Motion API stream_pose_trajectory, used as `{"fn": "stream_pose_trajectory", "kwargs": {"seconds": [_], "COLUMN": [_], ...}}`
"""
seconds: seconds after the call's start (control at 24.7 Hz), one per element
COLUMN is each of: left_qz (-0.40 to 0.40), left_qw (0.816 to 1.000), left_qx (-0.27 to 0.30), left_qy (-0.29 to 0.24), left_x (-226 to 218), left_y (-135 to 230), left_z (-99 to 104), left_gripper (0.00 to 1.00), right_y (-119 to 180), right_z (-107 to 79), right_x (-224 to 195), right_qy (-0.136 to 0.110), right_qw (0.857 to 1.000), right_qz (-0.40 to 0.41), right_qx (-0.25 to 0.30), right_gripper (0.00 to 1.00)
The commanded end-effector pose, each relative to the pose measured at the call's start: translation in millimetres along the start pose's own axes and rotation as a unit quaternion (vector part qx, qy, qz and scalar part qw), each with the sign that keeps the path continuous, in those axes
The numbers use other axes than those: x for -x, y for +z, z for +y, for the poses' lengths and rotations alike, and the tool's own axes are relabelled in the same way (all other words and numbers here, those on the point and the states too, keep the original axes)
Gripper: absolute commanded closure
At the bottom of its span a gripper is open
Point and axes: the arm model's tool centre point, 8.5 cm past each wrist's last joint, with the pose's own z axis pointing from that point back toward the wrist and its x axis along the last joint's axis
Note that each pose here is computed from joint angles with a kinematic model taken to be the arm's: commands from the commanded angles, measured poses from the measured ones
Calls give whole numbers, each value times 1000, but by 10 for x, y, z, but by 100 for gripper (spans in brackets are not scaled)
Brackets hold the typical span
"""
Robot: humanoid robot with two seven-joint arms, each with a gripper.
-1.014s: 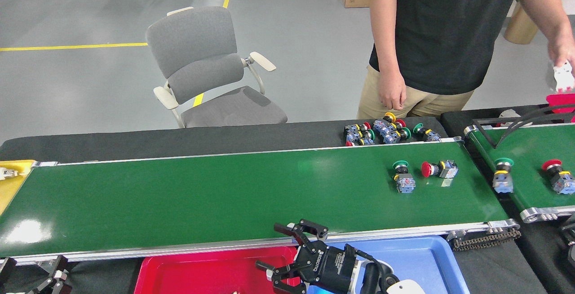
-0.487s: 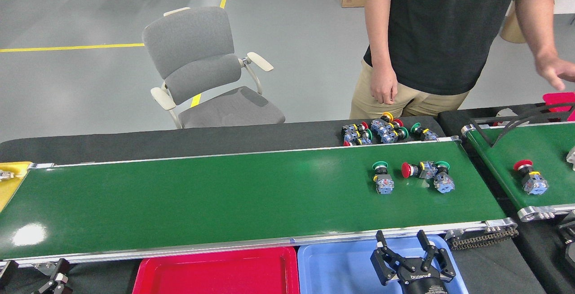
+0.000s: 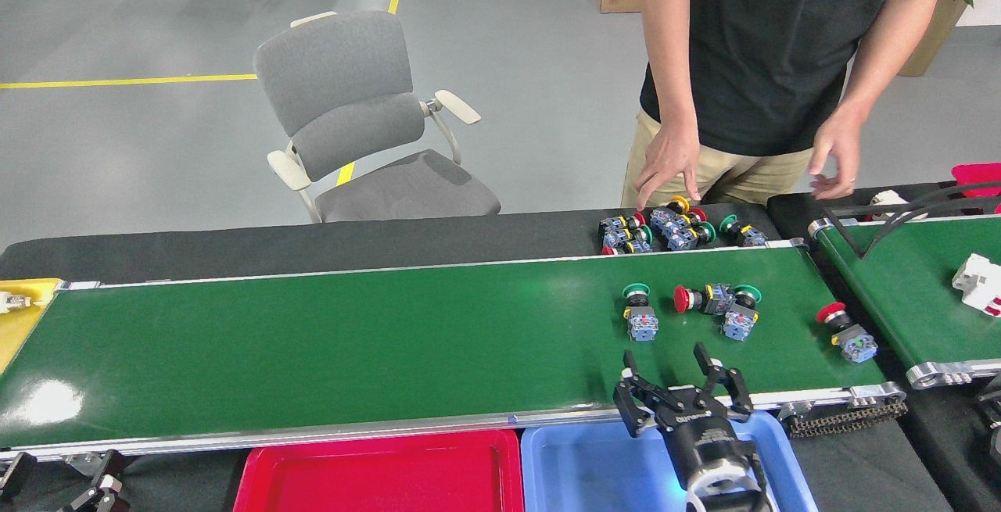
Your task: Pick switch part from conveyor to tray
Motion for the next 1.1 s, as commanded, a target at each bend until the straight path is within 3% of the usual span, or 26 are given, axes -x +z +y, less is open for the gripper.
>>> {"fn": "stream_pose_trajectory", "kwargs": {"seconds": [0.0, 0.12, 0.2, 0.28, 0.32, 0.41, 0.57, 0.65, 0.73, 0.77, 0.85, 0.89, 0.93, 0.97, 1.05], "left_qz": [0, 0, 0, 0, 0, 0, -2, -1, 1, 2, 2, 3, 4, 3, 0], "left_qw": [1000, 1000, 1000, 1000, 1000, 1000, 1000, 1000, 1000, 1000, 1000, 1000, 1000, 1000, 1000], "left_qx": [-8, -9, -8, -7, -7, -7, -7, -8, -7, -7, -9, -9, -9, -9, -10], "left_qy": [-6, -7, -7, -7, -7, -6, -5, -5, -5, -5, -5, -4, -4, -4, -5], "left_x": [13, 17, 18, 23, 23, 14, 1, 10, 21, 26, 29, 34, 36, 31, 12], "left_y": [-21, -27, -26, -26, -26, -27, -37, -33, -28, -26, -24, -22, -22, -24, -42], "left_z": [58, 65, 60, 59, 59, 54, 49, 53, 51, 52, 59, 62, 62, 60, 65], "left_gripper": [0, 0, 0, 0, 0, 0, 0, 0, 0, 0, 0, 0, 0, 0, 0], "right_y": [-150, -288, -328, -340, -334, -330, -299, -237, 19, 150, 516, 689, 776, 811, 861], "right_z": [-102, -60, -66, -64, -53, -45, -21, -79, -127, -142, -201, -201, -194, -190, -140], "right_x": [-70, -170, -193, -217, -246, -245, -321, -455, -725, -809, -975, -1017, -1064, -1112, -1224], "right_qy": [-1, -6, -5, 5, 11, 14, 21, 26, 22, 19, 23, 31, 33, 31, 30], "right_qw": [1000, 1000, 1000, 1000, 1000, 1000, 999, 996, 978, 968, 926, 897, 876, 868, 862], "right_qz": [11, 8, 5, -4, -10, -14, -35, -85, -203, -248, -372, -438, -478, -493, -505], "right_qx": [6, -10, -12, -13, -14, -16, -17, 1, 29, 38, 55, 56, 54, 54, 46], "right_gripper": [2, 4, 26, 66, 76, 84, 91, 91, 91, 90, 85, 76, 48, 3, 0]}}
